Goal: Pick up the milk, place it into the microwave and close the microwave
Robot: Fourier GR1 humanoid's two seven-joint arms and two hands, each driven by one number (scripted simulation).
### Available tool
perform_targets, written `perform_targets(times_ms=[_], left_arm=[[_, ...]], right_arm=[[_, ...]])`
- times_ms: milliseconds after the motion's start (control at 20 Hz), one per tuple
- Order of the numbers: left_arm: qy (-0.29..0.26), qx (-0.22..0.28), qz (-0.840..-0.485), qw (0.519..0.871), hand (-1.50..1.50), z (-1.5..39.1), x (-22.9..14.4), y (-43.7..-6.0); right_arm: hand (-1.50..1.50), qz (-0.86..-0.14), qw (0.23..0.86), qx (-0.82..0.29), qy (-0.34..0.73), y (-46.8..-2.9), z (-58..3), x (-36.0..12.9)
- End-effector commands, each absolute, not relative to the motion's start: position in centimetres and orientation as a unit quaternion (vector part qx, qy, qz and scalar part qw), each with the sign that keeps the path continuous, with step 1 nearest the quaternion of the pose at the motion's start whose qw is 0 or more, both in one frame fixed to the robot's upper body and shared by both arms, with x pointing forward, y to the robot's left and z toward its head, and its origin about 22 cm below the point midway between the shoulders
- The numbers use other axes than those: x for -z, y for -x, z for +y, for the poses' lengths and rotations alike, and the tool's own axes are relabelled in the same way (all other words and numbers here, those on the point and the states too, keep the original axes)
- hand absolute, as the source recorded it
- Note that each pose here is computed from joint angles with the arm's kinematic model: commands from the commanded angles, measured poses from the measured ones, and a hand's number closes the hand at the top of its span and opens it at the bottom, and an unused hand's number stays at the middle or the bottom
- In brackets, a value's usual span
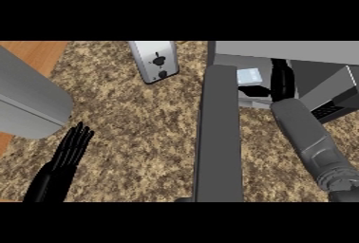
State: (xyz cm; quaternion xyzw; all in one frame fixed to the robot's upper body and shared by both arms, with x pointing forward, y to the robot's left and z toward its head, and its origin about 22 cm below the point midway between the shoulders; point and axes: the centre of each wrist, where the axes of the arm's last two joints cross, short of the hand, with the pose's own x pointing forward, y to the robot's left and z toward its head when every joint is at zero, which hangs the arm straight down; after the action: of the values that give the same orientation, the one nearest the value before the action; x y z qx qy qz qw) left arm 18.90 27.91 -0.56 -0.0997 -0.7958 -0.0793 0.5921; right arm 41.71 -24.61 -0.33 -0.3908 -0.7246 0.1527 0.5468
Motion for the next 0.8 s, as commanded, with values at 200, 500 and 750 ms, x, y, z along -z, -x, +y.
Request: perform_targets(times_ms=[200,500,750], left_arm=[[0.118,0.079,-0.79,0.597,-1.5,27.1,0.9,-18.7],[0.125,0.091,-0.794,0.588,-1.5,25.8,0.9,-17.7],[0.118,0.087,-0.799,0.584,-1.5,24.5,0.7,-19.7]], right_arm=[[-1.5,-0.753,0.565,-0.106,0.32,-40.0,-24.6,3.0],[-1.5,-0.752,0.59,-0.065,0.286,-37.9,-25.7,5.6],[-1.5,-0.762,0.587,-0.048,0.269,-35.0,-26.1,8.8]])
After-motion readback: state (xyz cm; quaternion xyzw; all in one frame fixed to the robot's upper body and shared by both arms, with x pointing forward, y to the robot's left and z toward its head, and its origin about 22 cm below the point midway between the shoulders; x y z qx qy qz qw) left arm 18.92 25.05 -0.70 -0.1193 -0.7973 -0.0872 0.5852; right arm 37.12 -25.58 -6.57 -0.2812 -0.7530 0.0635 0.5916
